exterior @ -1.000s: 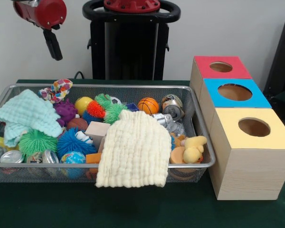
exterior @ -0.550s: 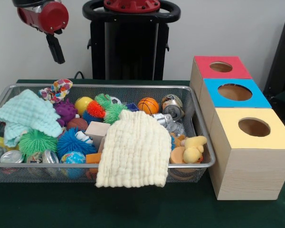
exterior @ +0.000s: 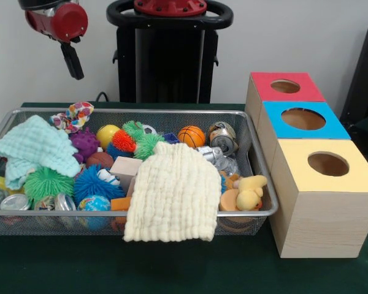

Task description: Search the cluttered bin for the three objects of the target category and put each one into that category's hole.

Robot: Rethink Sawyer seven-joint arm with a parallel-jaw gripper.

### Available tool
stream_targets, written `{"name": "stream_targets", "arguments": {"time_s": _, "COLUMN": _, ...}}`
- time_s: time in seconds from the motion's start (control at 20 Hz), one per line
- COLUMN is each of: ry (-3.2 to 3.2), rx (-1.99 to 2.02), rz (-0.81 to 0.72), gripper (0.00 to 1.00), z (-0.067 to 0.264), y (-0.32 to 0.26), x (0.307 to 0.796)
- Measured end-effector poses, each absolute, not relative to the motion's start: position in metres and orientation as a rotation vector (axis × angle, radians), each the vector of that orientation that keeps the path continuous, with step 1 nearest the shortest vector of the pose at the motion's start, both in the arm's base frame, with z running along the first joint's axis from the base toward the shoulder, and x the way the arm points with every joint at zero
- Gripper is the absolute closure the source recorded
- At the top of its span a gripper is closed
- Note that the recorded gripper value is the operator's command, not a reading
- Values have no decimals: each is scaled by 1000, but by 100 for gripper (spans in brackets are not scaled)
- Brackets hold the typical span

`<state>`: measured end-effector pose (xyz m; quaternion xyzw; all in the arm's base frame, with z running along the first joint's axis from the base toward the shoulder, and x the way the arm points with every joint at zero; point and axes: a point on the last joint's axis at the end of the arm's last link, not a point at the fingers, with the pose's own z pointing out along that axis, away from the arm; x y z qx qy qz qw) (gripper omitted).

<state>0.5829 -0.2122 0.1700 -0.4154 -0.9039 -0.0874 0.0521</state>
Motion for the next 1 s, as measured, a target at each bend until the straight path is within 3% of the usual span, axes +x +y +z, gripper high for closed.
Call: {"name": "stream_targets", "arguments": {"time_s": 1.0, "ry": -2761, "rx": -1215, "rz": -305, "gripper": 100, "z": 164, "y": -218, "x": 565}}
